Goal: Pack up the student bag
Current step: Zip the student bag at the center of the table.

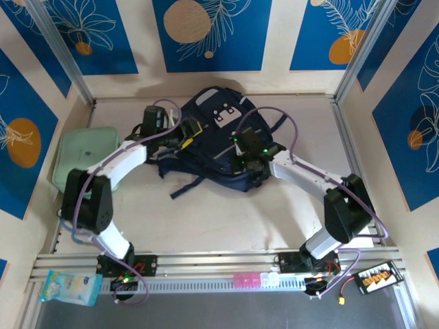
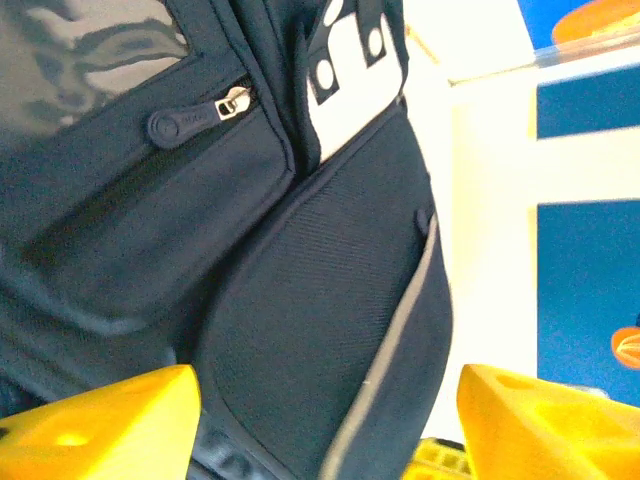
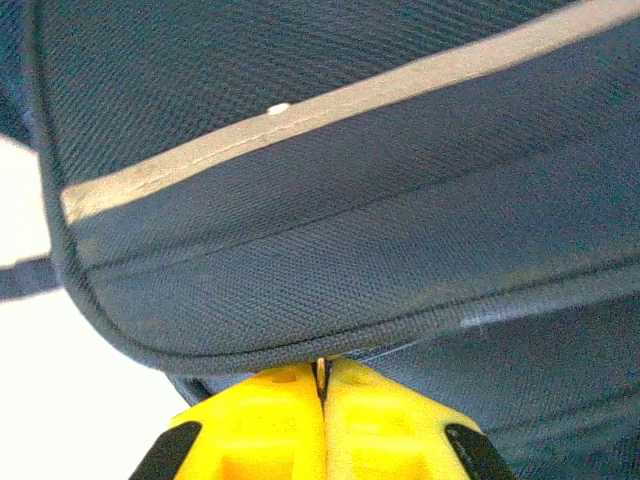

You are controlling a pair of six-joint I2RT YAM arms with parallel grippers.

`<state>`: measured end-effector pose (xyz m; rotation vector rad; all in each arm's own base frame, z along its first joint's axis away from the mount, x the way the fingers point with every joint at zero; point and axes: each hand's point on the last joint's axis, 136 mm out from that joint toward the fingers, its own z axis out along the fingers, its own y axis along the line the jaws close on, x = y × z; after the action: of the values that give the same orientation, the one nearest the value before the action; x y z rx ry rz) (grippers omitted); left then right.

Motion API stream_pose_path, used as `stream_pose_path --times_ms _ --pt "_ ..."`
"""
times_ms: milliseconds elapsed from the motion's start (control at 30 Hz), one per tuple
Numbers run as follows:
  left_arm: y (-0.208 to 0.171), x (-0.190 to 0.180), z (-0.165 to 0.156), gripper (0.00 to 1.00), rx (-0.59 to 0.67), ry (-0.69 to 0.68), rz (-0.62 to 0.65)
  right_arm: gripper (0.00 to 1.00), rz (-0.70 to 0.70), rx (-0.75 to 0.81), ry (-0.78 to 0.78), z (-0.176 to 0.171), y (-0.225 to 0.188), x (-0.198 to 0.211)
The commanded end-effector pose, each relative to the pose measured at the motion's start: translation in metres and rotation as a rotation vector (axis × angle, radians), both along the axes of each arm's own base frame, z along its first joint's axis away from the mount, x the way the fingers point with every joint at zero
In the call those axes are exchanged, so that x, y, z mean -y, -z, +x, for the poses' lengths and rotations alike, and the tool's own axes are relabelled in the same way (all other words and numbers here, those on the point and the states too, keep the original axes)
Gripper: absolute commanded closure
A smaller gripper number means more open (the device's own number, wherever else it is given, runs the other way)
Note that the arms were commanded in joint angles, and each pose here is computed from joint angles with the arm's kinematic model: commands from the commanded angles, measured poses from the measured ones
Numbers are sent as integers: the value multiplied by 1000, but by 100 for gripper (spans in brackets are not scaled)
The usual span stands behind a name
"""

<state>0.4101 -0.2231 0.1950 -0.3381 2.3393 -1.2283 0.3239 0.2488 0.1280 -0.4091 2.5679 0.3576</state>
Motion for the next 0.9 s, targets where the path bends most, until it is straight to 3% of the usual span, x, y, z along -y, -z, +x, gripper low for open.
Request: stream_pose_path --times_ms 0,200,400,533,767,867 --pt "9 -24 -16 28 -24 -84 56 100 123 23 -111 5 -21 -50" --pt "34 -48 -38 32 -108 -225 49 100 203 -7 -190 6 -23 -108" --pt "48 -49 -39 51 -147 -262 21 100 241 -48 -218 1 -17 -134" --pt "45 -38 -28 66 -132 -228 -13 100 251 -62 -234 -3 -15 -139" --pt "55 -36 -19 80 -138 -224 7 100 230 -63 -208 -3 -12 -134" --pt "55 -38 -17 91 -126 -216 36 100 189 -67 -167 0 -7 -123"
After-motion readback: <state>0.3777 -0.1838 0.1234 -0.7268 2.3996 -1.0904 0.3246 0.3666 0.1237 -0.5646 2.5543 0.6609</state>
